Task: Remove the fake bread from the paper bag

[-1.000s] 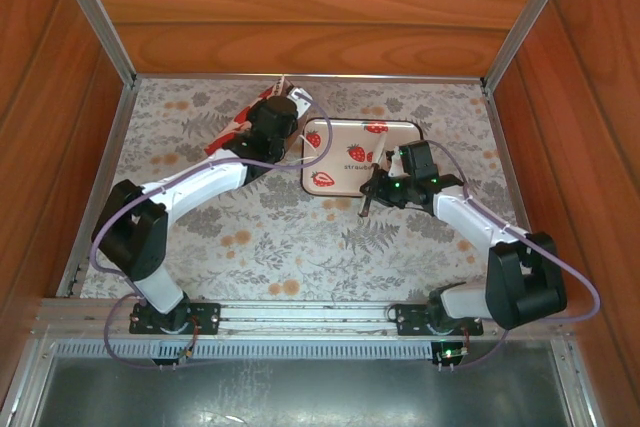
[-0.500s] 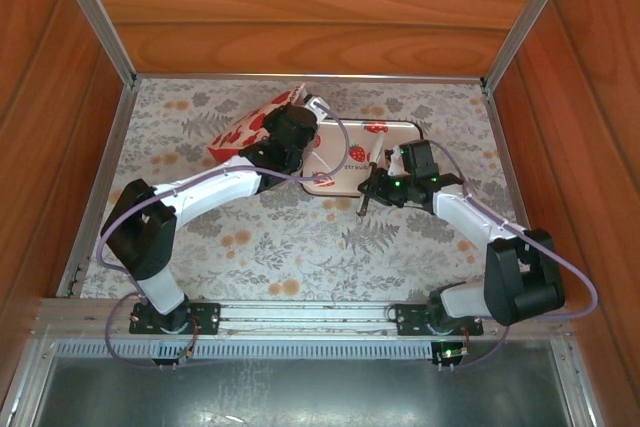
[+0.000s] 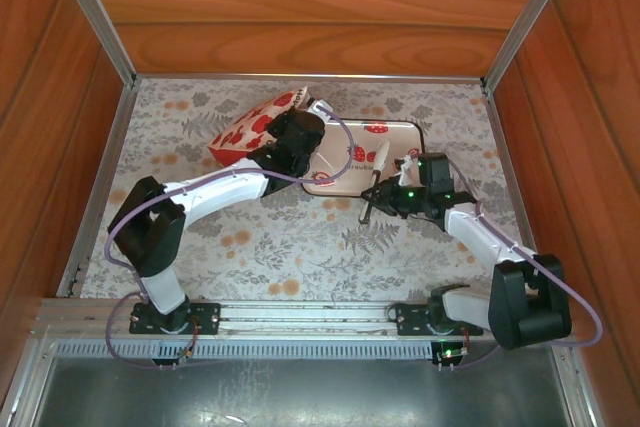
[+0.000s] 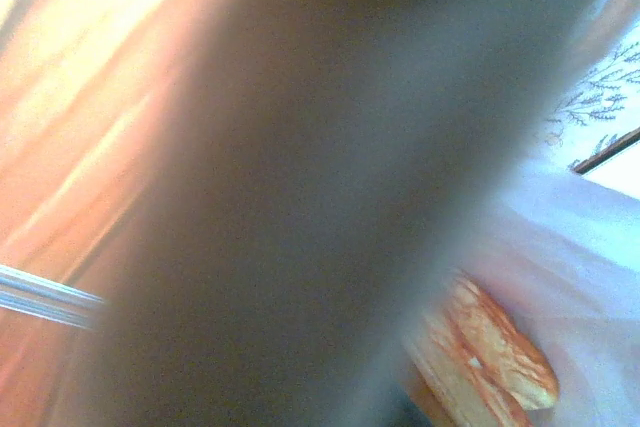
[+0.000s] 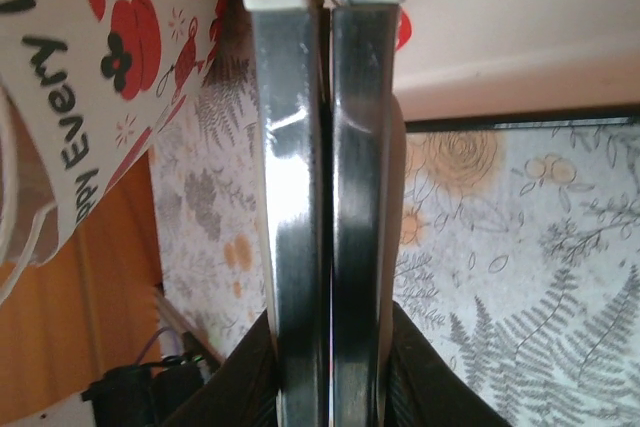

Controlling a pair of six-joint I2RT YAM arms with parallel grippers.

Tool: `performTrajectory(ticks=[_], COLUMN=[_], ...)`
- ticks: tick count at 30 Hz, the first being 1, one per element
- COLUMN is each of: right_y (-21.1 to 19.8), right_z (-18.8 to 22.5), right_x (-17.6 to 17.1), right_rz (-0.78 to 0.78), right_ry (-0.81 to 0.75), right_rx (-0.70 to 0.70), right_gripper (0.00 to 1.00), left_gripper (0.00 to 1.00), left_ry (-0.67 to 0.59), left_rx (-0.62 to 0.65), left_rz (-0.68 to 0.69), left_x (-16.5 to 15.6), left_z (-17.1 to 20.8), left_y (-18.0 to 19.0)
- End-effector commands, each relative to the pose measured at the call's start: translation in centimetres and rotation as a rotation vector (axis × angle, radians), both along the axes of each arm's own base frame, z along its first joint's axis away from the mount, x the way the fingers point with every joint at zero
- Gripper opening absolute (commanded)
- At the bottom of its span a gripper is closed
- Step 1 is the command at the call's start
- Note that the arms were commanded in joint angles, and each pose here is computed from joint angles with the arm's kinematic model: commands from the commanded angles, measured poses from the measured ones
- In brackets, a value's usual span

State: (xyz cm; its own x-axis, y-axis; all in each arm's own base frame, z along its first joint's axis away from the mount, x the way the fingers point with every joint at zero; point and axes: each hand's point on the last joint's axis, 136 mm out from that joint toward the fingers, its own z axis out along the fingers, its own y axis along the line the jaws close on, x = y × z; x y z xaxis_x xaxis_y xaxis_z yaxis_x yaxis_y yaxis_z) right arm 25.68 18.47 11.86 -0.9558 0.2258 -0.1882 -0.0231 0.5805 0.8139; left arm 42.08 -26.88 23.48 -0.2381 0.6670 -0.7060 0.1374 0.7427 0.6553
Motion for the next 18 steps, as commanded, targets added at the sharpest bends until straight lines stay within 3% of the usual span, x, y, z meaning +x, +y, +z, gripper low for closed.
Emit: performTrajectory(ticks=[1, 18], right_y=[0.9, 1.2], right_z=[2.7, 2.5], right_x=[0.0, 1.1], right_rz=[0.047, 0.046], right_ry=[-0.061, -0.049], right_rx=[0.107, 0.211], right_gripper=[0.19, 0.29], left_gripper=[0.0, 0.0], left_ry=[0.007, -0.015], left_rx=[-0.002, -0.081], left_rz=[0.069, 0.074], left_x=[1.0, 1.6], left_z=[-1.2, 0.3], left_y=[1.2, 2.0])
